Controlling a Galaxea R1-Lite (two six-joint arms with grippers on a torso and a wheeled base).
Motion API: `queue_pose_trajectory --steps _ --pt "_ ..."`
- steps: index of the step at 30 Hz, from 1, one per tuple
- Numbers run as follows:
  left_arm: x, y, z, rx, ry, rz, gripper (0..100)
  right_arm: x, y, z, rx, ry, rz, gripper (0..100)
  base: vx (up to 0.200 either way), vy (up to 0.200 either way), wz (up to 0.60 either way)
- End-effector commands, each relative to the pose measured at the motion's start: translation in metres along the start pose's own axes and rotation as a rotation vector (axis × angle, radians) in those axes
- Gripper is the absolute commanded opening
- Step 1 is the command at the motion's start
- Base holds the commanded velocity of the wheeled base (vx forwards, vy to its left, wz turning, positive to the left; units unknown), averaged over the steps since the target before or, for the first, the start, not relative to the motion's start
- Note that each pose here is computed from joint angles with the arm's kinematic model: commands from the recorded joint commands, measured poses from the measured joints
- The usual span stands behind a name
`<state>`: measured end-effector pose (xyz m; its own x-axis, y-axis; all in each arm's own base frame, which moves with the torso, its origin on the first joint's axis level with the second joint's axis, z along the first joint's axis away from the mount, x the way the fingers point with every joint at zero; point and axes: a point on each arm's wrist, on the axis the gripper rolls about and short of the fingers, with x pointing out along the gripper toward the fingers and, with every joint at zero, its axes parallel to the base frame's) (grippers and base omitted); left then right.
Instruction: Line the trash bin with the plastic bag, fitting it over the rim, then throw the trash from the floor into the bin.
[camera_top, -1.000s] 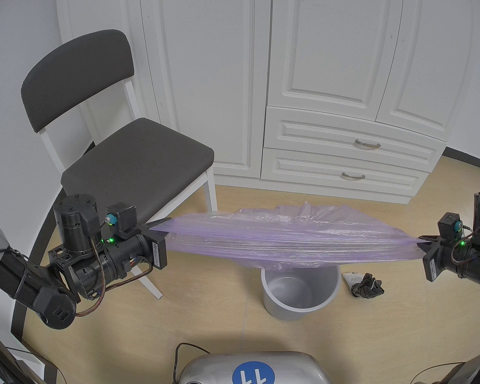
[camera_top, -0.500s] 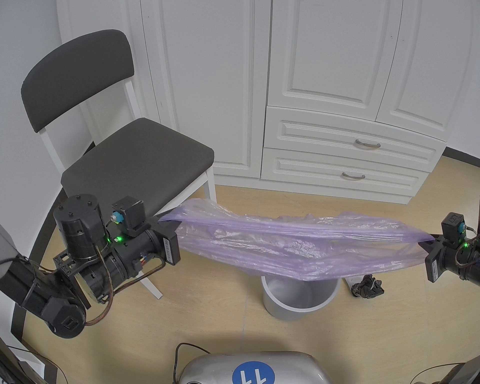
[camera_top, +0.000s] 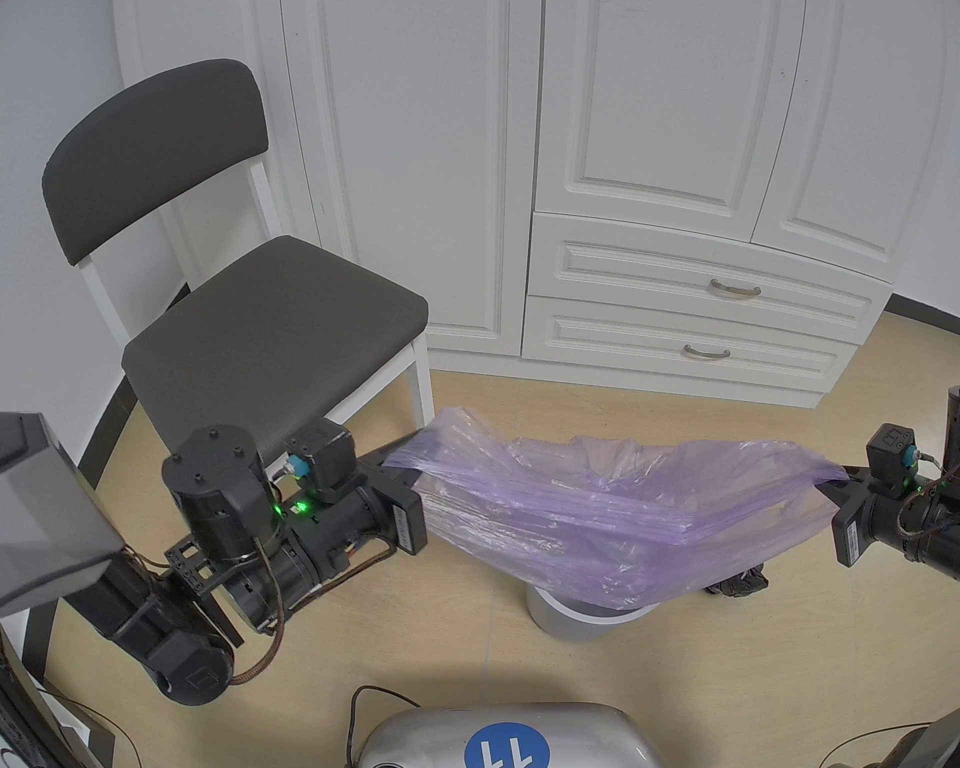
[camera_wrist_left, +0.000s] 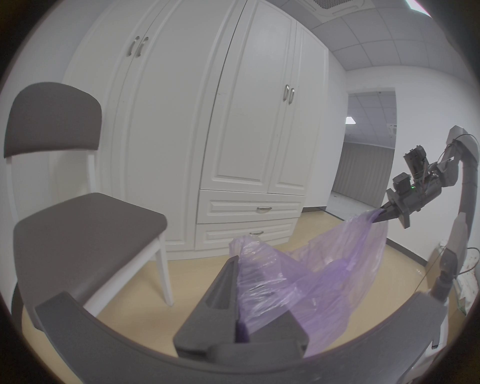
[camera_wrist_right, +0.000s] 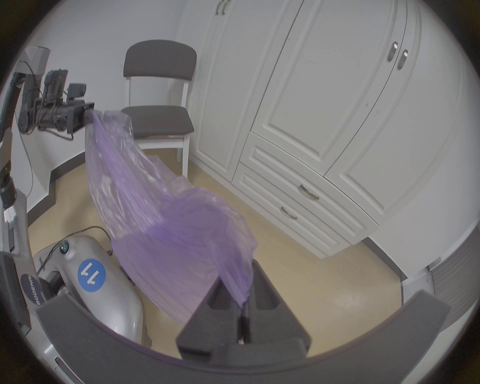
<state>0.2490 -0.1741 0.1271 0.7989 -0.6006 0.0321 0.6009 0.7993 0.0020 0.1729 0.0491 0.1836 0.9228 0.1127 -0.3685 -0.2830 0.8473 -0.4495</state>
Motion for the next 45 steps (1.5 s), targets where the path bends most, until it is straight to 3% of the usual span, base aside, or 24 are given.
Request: queue_pose_trajectory --steps 1,7,12,17,24,41,45 --pt "0.012 -0.015 -0.022 -0.024 0.037 -0.048 0 0.008 0.012 -0.002 -0.012 0.007 0.049 0 0.0 0.0 0.0" --pt "0.023 -0.024 -0.033 -0.046 0.032 -0.054 0 0.009 0.024 -0.003 -0.033 -0.004 0.107 0 0.0 0.0 0.0" --pt "0.038 -0.029 -0.044 -0.107 0.039 -0.039 0 0.021 0.031 -0.005 -0.009 -0.034 0.165 0 0.0 0.0 0.0" --pt "0.053 -0.03 -0.055 -0.165 0.041 -0.03 0 0.043 0.039 -0.009 0.013 -0.006 0.184 0 0.0 0.0 0.0" --pt "0.075 -0.033 -0.081 -0.211 0.063 0.029 0 0.072 0.053 -0.019 0.021 -0.017 0.184 0 0.0 0.0 0.0" --pt "0.082 -0.034 -0.101 -0.269 0.127 0.032 0 0.103 0.065 -0.035 0.017 0.021 0.192 0 0.0 0.0 0.0" --pt "0.097 -0.027 -0.113 -0.347 0.132 0.064 0 0.116 0.067 -0.04 0.026 0.048 0.19 0 0.0 0.0 0.0"
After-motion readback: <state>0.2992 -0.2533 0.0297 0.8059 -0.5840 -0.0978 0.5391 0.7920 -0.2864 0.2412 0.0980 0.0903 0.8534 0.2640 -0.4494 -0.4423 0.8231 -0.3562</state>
